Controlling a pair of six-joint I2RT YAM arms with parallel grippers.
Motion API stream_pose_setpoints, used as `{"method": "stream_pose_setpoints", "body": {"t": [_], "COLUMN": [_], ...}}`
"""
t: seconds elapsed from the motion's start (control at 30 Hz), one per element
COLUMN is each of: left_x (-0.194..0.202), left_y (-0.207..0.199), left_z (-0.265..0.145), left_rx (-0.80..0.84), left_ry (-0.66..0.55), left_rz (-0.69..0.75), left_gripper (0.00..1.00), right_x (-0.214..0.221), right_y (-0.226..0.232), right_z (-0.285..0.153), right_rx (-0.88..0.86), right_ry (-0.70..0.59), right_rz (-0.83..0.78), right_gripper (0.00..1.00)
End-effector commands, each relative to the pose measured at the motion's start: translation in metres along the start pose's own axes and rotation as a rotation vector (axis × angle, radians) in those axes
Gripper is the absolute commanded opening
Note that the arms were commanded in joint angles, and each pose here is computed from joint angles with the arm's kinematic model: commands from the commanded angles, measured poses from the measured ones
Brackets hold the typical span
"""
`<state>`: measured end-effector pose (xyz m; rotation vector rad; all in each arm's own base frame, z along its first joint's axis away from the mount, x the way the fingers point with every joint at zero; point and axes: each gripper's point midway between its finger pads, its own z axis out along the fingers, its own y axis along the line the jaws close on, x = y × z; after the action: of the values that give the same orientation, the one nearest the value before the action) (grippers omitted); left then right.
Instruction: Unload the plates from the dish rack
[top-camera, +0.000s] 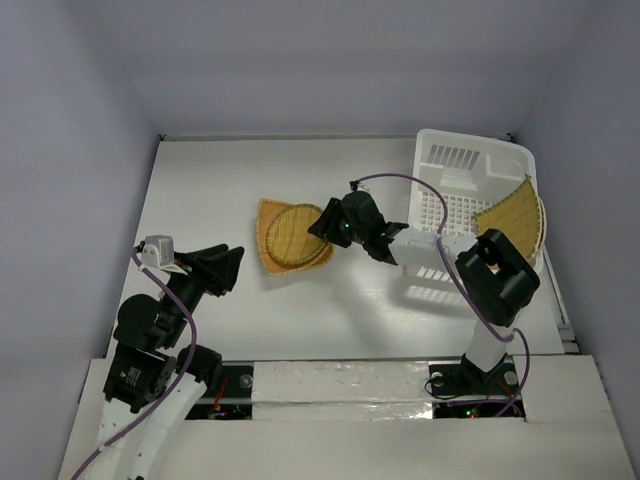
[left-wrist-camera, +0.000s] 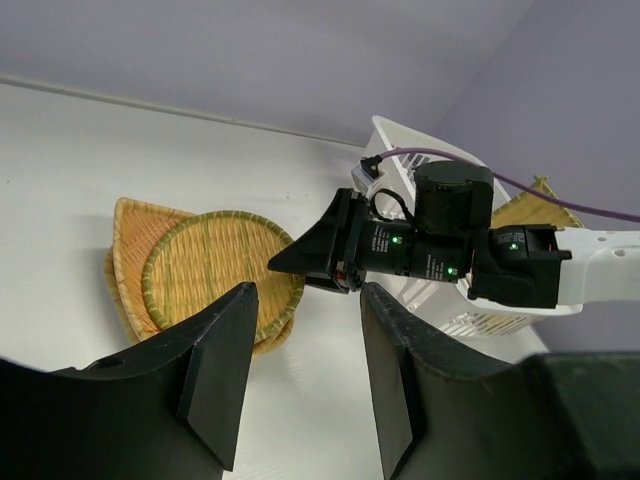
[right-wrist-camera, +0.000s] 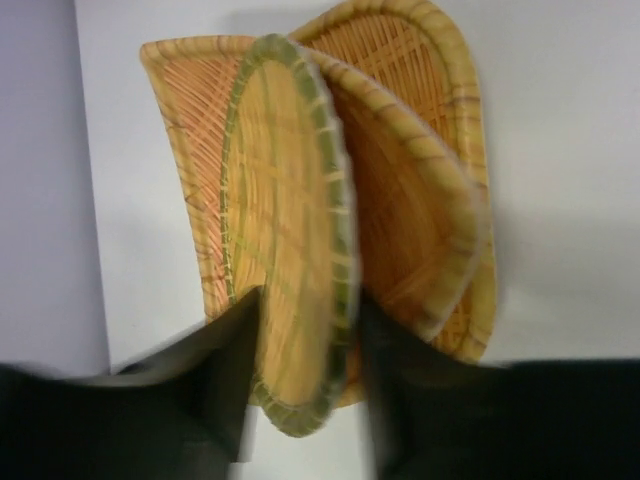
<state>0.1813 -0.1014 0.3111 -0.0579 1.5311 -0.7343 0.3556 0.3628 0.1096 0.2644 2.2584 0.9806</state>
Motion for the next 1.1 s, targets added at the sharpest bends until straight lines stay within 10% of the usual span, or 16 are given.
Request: {"method": "stream_pose_setpoints", "body": {"t": [0.0, 0.2, 0.63, 0.73, 0.8, 1.07], "left_x": [-0.006, -0.007, -0.004, -0.005, -0.007, -0.004], "left_y": [-0.006, -0.007, -0.007, -0.008, -0.009, -0.006], "left_z": [0.002, 0.000, 0.002, 0.002, -0.001, 0.001], "left_rx": [0.023, 0.030, 0.035, 0.036, 0.043, 0.031], "left_ry": [-0.020, -0.026, -0.013, -0.016, -0.026, -0.015], "left_rz": [-0.006, -0.004, 0.004, 0.001, 0.001, 0.000], "left_gripper": [0.43, 0.43, 0.43, 0.42, 0.41, 0.23], "right_x": [-0.011, -0.007, -0.040, -0.053, -0.077, -0.165], "right_y": [0.026, 0.007, 0.013, 0.003, 0.003, -0.072], "right_z": [-0.004, -0.015, -0.066, -0.086, -0.121, -0.300], "right_rx": [-0.021, 0.181, 0.350, 0.433, 0.478, 0.741], "right_ry": [-0.059, -0.049, -0.119, -0.164, -0.267, -0.534], "right_rz": [-0.058, -0.214, -0.366, -0.373, -0.355, -0.250], "right_gripper": [0.58, 0.94, 0.96, 0.64, 0.13, 0.00]}}
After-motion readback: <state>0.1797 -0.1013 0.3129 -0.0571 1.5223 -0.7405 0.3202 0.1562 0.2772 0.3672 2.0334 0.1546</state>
